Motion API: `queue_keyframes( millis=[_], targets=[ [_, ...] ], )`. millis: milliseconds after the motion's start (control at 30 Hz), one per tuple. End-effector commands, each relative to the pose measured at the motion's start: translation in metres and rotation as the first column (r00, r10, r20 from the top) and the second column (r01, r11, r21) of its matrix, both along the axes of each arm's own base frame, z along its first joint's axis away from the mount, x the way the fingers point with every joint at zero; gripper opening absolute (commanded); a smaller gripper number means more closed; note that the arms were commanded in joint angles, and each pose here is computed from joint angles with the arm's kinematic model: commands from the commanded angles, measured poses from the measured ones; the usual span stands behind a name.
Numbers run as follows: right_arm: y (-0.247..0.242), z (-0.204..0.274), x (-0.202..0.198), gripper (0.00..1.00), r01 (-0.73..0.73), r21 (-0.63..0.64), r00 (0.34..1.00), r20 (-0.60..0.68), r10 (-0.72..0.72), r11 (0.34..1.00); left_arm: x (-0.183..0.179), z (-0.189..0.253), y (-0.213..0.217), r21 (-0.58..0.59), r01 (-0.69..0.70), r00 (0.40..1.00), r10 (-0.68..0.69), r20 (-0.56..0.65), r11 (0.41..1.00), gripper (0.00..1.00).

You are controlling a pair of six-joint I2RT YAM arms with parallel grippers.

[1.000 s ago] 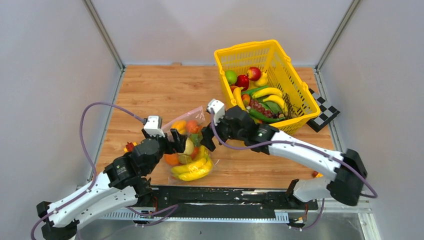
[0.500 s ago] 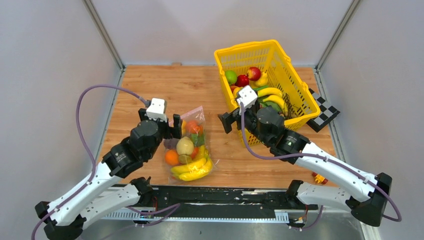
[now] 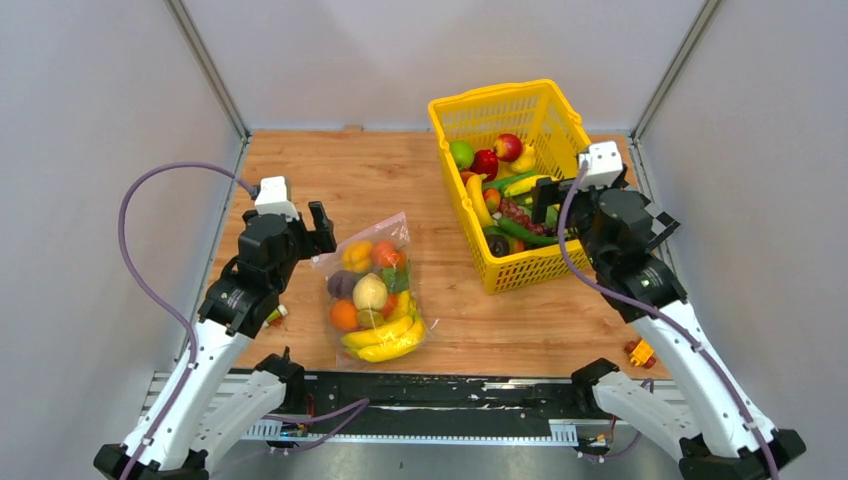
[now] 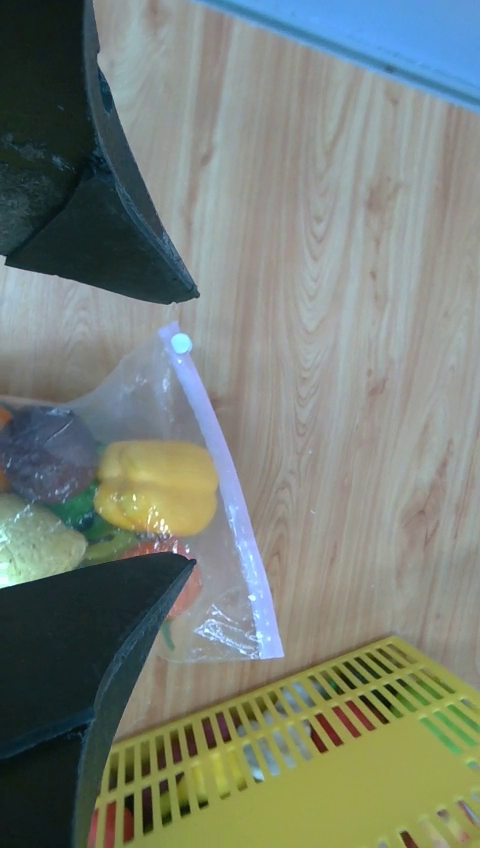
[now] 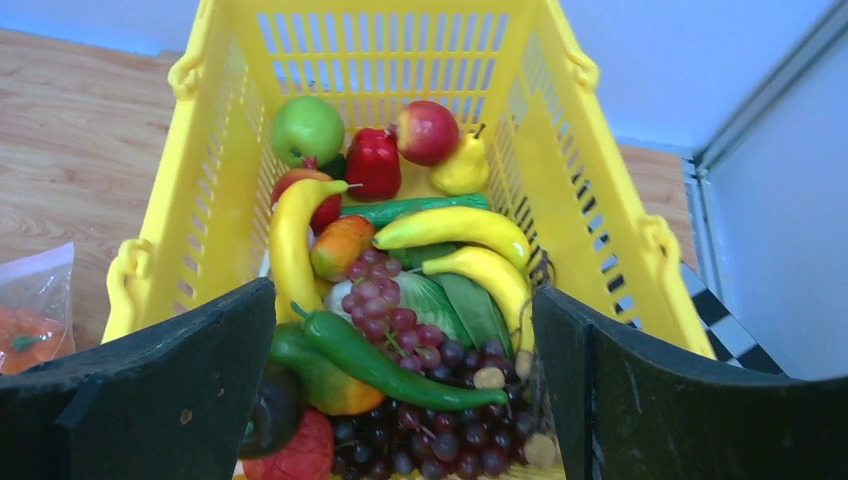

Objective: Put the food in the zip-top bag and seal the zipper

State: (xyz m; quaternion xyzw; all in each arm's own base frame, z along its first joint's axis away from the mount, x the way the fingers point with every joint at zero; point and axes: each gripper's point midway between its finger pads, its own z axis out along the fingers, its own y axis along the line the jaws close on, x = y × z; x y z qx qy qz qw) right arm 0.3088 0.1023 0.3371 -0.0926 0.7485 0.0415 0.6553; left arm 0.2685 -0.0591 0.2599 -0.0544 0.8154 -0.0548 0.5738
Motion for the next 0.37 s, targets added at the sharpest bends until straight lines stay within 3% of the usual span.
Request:
queue_keyframes(
  millis=[0,233,333],
  targets=[
    [-0.015,0.018,-0.027,1.0,0.002,0.058,1.0,0.016,-0.003,0.998,-0.005,0.014,0.008,-0.161,-0.124,0.992,0.127,0.008,0.979,1.0],
    [-0.006,0.016,-0.052,1.0,-0.072,0.186,0.997,0.027,0.068,0.98,-0.019,0.028,0.025,-0.235,-0.202,0.973,0.222,0.062,0.951,1.0],
    [-0.004,0.016,-0.054,1.0,-0.082,0.201,0.997,0.028,0.078,0.976,-0.022,0.032,0.029,-0.215,-0.208,0.972,0.227,0.066,0.954,1.0]
  ],
)
